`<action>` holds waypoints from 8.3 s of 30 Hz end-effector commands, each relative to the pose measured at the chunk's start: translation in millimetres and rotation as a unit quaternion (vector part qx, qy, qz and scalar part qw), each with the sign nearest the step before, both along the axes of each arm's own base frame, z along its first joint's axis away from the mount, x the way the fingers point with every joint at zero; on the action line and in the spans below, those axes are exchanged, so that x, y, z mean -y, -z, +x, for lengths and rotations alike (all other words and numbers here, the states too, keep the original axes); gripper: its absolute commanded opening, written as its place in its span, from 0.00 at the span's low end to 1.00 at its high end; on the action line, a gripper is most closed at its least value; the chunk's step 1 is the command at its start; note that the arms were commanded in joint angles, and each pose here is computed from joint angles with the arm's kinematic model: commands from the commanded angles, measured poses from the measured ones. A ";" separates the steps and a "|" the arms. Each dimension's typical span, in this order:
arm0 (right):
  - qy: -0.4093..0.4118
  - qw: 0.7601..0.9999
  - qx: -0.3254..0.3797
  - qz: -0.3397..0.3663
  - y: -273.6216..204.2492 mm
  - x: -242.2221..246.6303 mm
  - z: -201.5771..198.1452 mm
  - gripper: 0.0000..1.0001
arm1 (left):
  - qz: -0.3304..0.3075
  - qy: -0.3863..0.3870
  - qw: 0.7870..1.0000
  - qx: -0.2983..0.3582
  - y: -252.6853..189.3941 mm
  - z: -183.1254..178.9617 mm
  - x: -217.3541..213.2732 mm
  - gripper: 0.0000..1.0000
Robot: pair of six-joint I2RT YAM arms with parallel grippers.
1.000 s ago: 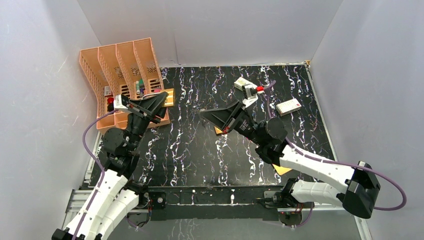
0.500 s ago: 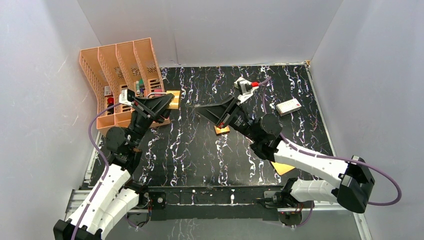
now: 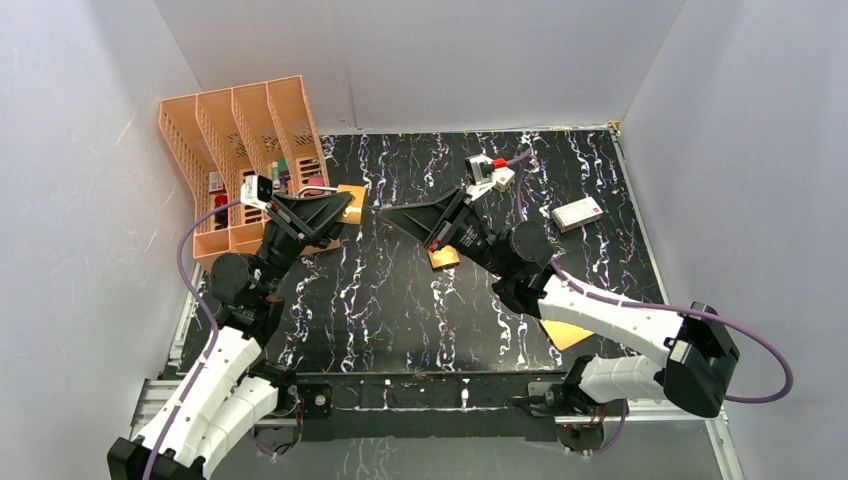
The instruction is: Unlock with the key
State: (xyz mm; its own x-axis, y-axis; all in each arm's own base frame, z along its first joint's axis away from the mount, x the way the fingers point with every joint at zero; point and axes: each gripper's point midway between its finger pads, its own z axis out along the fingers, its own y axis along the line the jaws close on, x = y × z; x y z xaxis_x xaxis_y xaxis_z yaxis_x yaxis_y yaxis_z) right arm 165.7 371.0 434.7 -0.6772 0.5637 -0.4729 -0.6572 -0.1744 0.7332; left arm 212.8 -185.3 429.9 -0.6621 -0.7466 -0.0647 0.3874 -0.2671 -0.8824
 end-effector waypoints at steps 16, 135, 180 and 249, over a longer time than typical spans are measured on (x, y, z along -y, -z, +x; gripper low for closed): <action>0.029 0.998 0.017 0.044 -33.7 19.4 1.1 0.00 | -0.030 -0.006 0.995 0.095 -52.4 -31.4 -12.9 0.00; -0.109 0.983 0.070 -0.130 -9.8 9.8 -58.8 0.00 | 0.129 0.063 0.966 0.217 -49.7 -55.4 37.4 0.00; -0.200 0.968 0.147 -0.045 -66.7 13.2 -105.4 0.29 | 0.000 -0.001 0.948 0.317 -71.4 -57.8 15.2 0.00; 0.024 0.988 0.139 -0.057 -73.0 25.2 -39.0 0.00 | 0.077 0.030 0.970 0.231 -31.2 -38.2 33.7 0.59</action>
